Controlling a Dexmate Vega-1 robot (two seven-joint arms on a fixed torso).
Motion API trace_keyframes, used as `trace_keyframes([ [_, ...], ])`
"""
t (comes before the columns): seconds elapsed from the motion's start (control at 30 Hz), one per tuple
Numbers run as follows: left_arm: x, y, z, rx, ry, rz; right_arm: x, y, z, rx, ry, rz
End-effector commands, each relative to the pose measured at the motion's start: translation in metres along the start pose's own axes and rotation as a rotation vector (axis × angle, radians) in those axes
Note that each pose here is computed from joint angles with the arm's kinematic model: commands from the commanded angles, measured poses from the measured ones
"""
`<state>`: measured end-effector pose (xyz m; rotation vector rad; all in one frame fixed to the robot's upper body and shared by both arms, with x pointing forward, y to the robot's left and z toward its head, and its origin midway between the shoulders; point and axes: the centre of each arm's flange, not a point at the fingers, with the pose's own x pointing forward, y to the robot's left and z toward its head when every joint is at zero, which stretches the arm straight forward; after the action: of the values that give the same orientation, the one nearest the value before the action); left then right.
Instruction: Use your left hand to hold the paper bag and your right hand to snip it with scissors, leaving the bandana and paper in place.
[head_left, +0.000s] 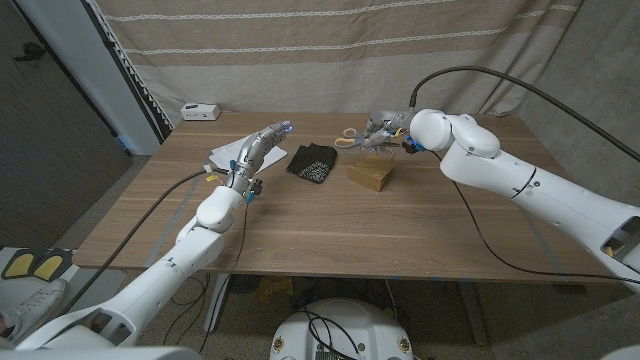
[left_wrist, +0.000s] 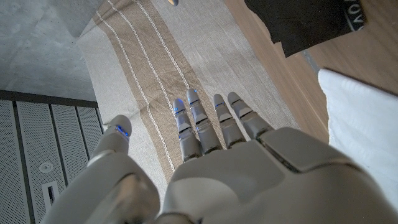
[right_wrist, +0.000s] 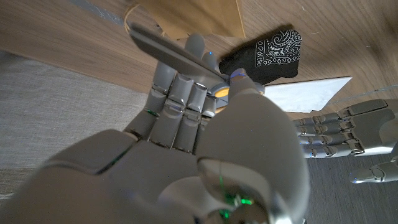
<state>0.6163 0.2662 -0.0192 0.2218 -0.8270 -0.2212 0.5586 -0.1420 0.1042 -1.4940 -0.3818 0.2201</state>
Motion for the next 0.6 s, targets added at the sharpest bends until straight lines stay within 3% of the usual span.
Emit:
trace_keyframes([
  [0.03,0.005,0.001,0.004,0.061,-0.005,-0.019,-0.005,-0.005,-0.001,-0.011,0.007,0.057],
  [0.6,0.011,-0.002,0.013,0.188,-0.004,-0.050,-0.005,-0.016,0.006,-0.065,-0.015,0.121],
])
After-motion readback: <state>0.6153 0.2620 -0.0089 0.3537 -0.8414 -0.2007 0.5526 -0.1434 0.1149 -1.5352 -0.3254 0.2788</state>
